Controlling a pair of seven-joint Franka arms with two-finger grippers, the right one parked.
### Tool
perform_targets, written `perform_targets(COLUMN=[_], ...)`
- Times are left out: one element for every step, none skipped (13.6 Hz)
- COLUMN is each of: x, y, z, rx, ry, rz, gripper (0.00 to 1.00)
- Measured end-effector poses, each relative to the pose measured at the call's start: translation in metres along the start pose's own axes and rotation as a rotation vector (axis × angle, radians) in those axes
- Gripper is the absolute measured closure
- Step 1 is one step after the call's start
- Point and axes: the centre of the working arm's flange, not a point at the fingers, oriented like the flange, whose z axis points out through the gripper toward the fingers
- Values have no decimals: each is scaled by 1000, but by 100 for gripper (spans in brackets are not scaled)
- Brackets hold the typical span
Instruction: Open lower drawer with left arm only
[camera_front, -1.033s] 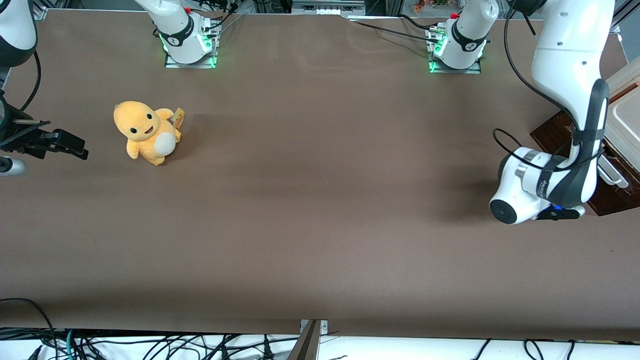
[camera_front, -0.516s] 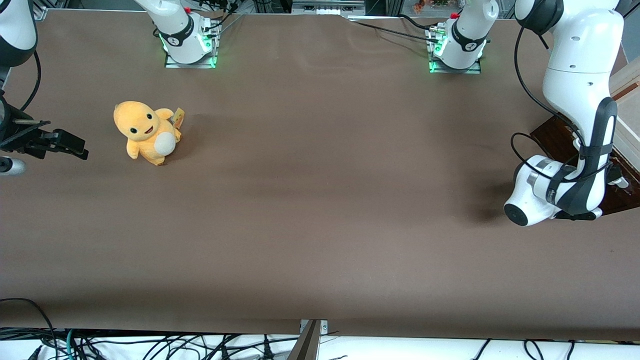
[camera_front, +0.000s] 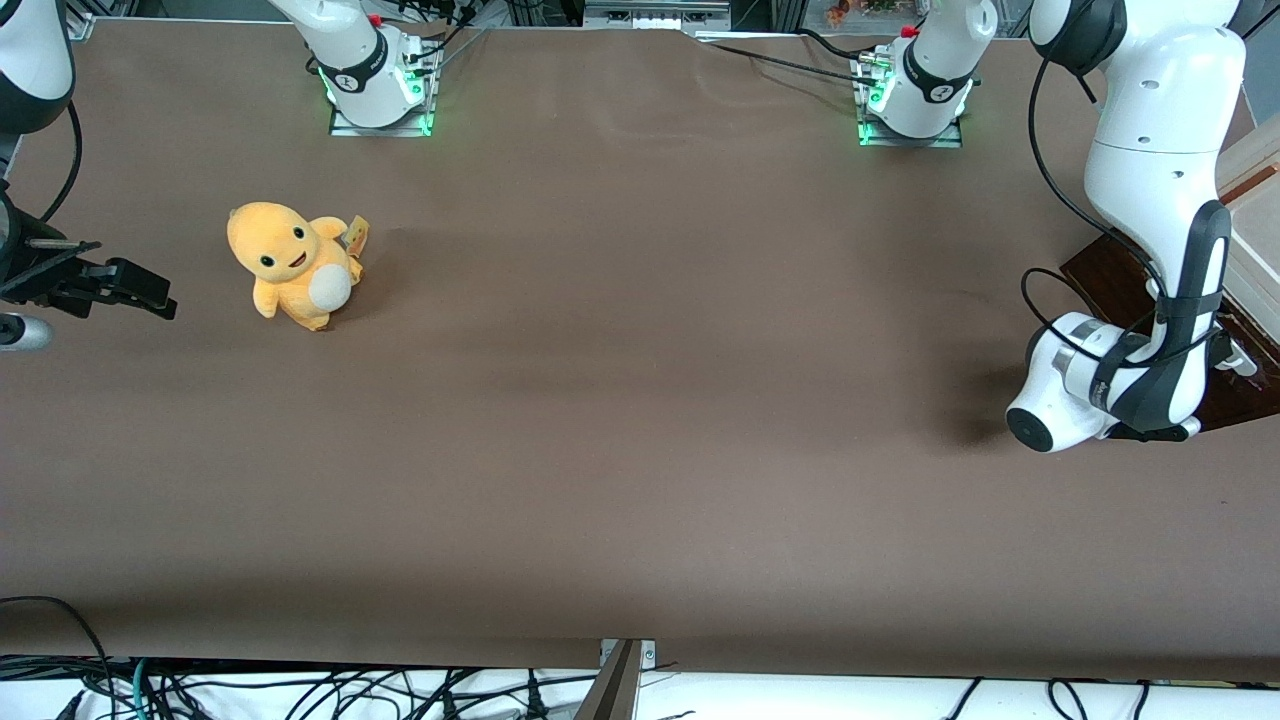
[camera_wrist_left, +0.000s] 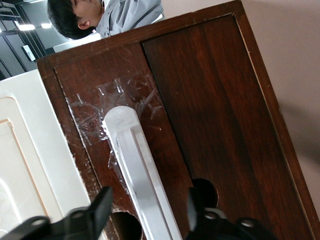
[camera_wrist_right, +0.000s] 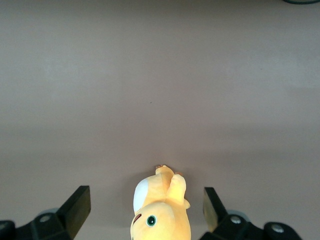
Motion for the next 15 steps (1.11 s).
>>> perform_targets(x=[0,1,1,1,1,1,1,1,1,0,-1,-2,-3,-5,-6], y=[2,4,2,1,1,2,2,2,3,4,6,7,10,12,13], z=[0,0,0,0,0,-1,-1,-2,-4,-7,-11,-17,-24,-31,-36], rx=[1,4,15,17,17,17,17,16,17,19,22,24,28,31,33], ry=[0,1,2,-1,-1,0,1,2,6,12,18,27,38,47,55], rz=[2,4,0,-25,-28,-30,-30,-30,-29,-29,-29,-28,-26,-24,-22], gripper=[49,62,71,76,76,76,76,76,76,76,76,76,76,76,76])
